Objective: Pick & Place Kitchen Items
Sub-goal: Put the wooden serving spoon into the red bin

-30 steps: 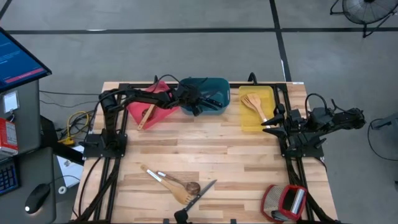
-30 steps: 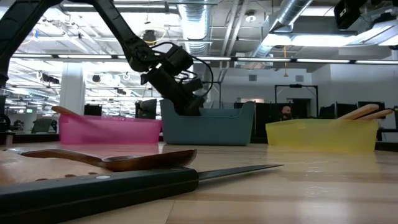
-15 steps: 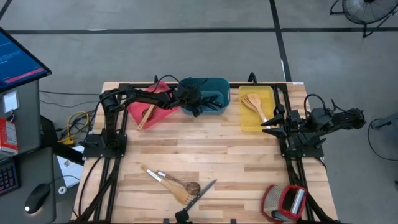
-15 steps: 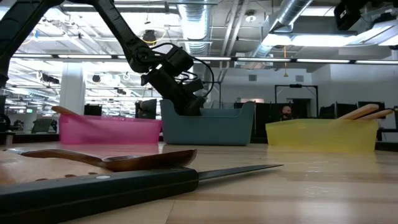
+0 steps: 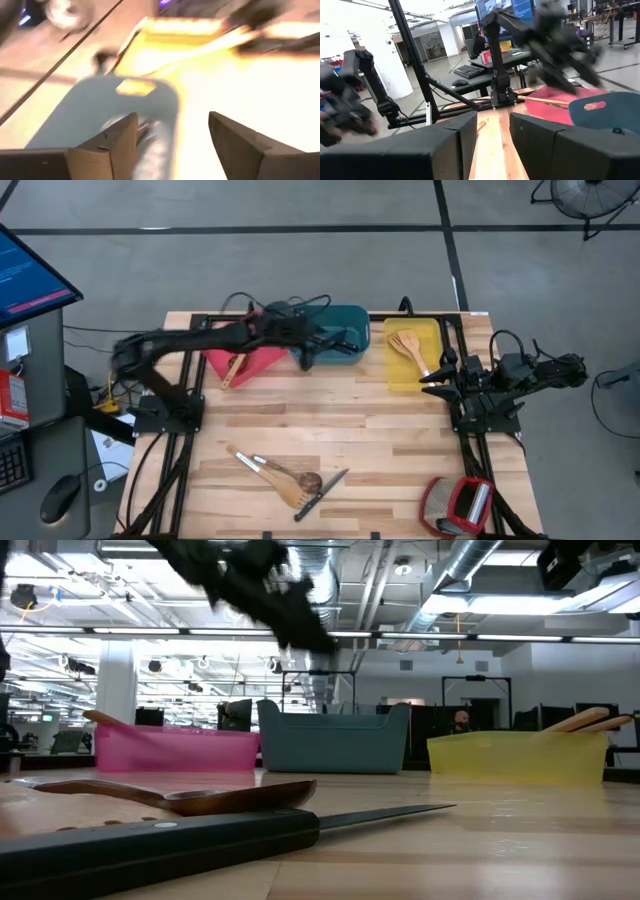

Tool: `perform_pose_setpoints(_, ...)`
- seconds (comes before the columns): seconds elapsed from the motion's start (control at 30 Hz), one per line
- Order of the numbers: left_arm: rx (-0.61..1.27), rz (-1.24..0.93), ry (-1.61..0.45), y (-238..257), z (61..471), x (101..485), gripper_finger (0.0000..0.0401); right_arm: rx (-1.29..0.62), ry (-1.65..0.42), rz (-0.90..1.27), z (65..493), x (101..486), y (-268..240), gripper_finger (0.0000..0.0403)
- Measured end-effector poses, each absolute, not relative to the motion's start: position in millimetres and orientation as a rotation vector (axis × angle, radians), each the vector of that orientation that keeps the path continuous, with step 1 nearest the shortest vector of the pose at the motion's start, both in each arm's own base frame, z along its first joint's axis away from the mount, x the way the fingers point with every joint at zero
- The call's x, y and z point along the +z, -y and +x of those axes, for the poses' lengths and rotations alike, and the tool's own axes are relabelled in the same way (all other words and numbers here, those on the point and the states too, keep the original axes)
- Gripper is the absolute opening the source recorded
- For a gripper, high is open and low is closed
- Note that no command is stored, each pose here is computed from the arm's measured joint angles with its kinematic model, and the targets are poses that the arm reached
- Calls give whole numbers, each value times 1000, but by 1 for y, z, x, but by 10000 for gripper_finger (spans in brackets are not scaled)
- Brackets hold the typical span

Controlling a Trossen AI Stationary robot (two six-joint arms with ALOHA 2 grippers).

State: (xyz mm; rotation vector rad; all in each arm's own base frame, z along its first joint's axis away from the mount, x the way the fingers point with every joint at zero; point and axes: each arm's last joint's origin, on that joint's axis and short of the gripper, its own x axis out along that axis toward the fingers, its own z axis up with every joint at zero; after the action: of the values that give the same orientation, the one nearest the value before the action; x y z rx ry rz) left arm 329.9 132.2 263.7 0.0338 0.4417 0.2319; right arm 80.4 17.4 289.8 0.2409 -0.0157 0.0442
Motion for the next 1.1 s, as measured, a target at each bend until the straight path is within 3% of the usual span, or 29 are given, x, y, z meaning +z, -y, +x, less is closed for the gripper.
perform_pose_setpoints(0.17, 5, 77, -292, -63, 279, 331, 233, 44, 16, 243, 80, 290, -17, 126)
perform_pose_setpoints(0.33, -225, 88, -173, 7, 225, 346, 222, 44, 15, 235, 80, 290, -17, 126)
perform_pose_setpoints(0.5, -294, 75, -246, 60, 191, 306, 219, 44, 15, 234, 80, 290, -17, 126)
perform_pose_setpoints(0.7, -308, 108, -455, 90, 174, 233, 224, 44, 15, 233, 80, 290, -17, 126)
perform_pose_setpoints(1.1, -382, 140, -569, 103, 193, 161, 226, 44, 16, 243, 80, 290, -17, 126)
